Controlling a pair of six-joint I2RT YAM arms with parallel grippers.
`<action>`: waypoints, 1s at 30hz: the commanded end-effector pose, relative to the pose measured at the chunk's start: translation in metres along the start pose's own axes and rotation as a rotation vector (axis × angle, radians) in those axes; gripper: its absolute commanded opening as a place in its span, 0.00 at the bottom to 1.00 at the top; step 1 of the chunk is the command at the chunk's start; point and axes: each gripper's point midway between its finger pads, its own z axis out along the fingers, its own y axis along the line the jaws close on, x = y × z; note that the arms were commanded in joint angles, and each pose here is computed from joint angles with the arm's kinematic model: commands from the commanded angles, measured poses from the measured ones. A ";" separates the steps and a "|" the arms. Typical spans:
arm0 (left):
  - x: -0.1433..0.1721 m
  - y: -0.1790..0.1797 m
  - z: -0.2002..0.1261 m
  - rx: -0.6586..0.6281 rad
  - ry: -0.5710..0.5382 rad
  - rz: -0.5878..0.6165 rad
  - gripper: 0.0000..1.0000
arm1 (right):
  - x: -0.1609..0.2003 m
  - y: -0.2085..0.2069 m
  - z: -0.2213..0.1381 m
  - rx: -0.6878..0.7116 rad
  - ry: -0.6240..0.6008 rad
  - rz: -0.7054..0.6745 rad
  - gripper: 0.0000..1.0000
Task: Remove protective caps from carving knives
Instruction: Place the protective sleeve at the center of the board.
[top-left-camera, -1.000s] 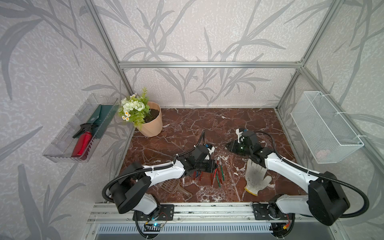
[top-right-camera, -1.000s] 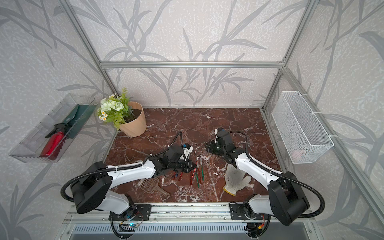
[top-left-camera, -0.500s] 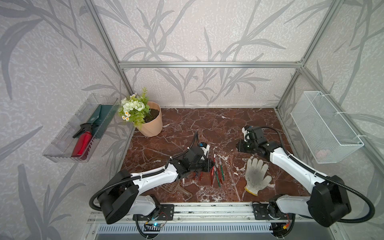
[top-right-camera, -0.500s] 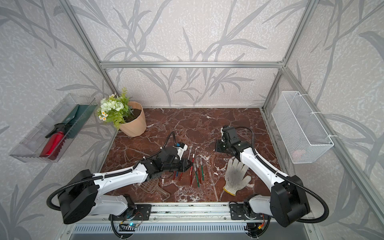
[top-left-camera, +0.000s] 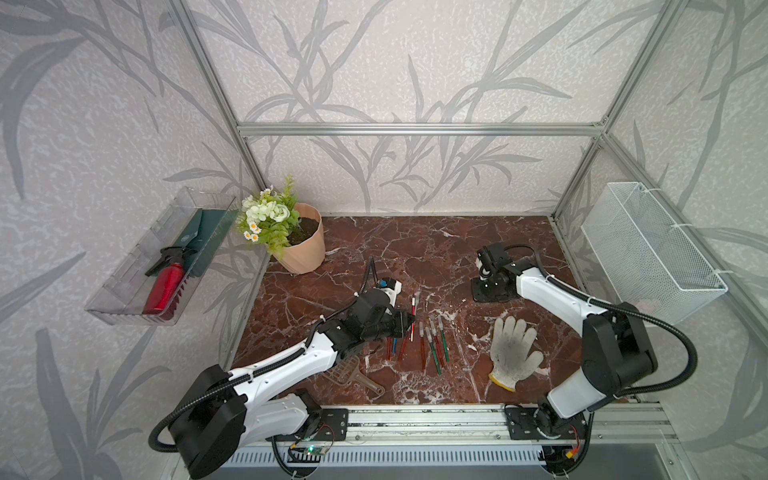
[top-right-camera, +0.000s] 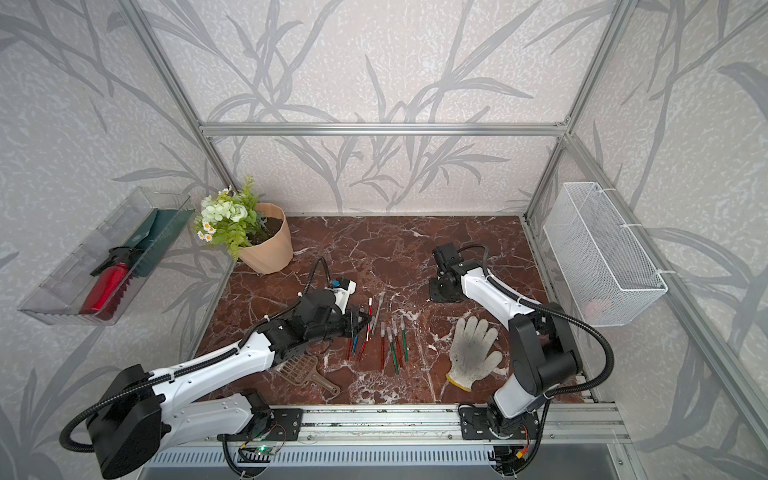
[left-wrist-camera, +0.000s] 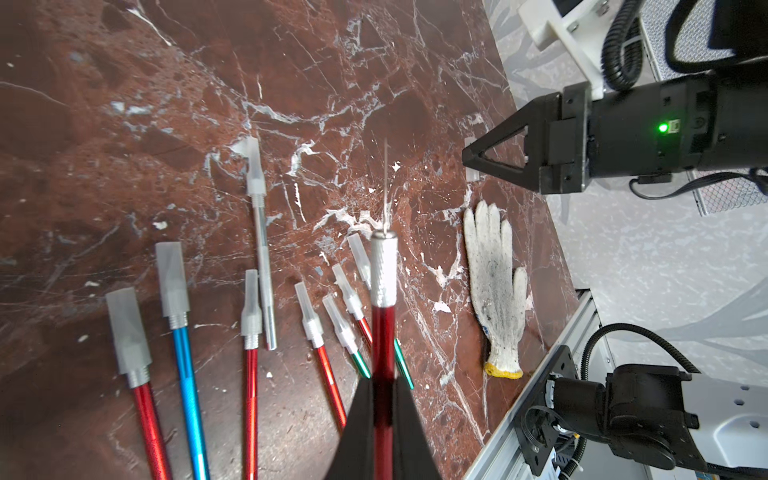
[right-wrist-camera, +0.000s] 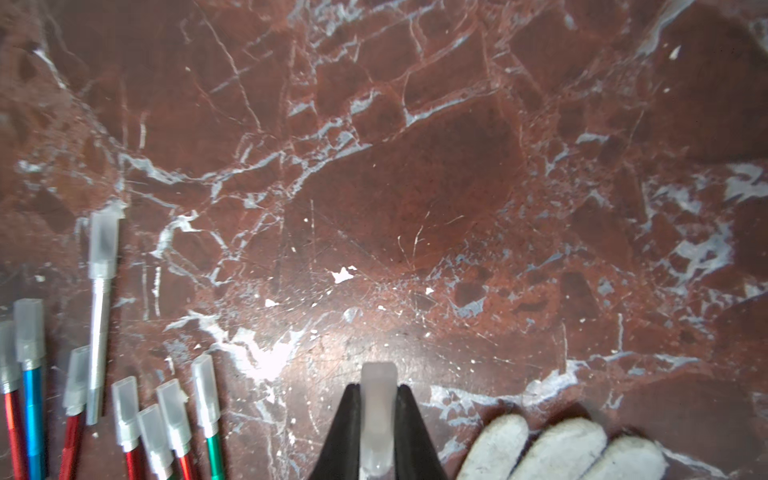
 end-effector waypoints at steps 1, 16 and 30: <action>0.003 0.011 -0.005 -0.038 0.000 0.008 0.07 | -0.001 -0.008 0.006 0.046 0.035 -0.018 0.15; 0.006 0.016 -0.002 -0.043 0.004 0.001 0.07 | -0.005 -0.013 0.041 0.099 0.097 -0.036 0.15; 0.007 0.018 -0.003 -0.049 0.005 0.000 0.07 | 0.001 -0.018 0.057 0.118 0.126 -0.031 0.16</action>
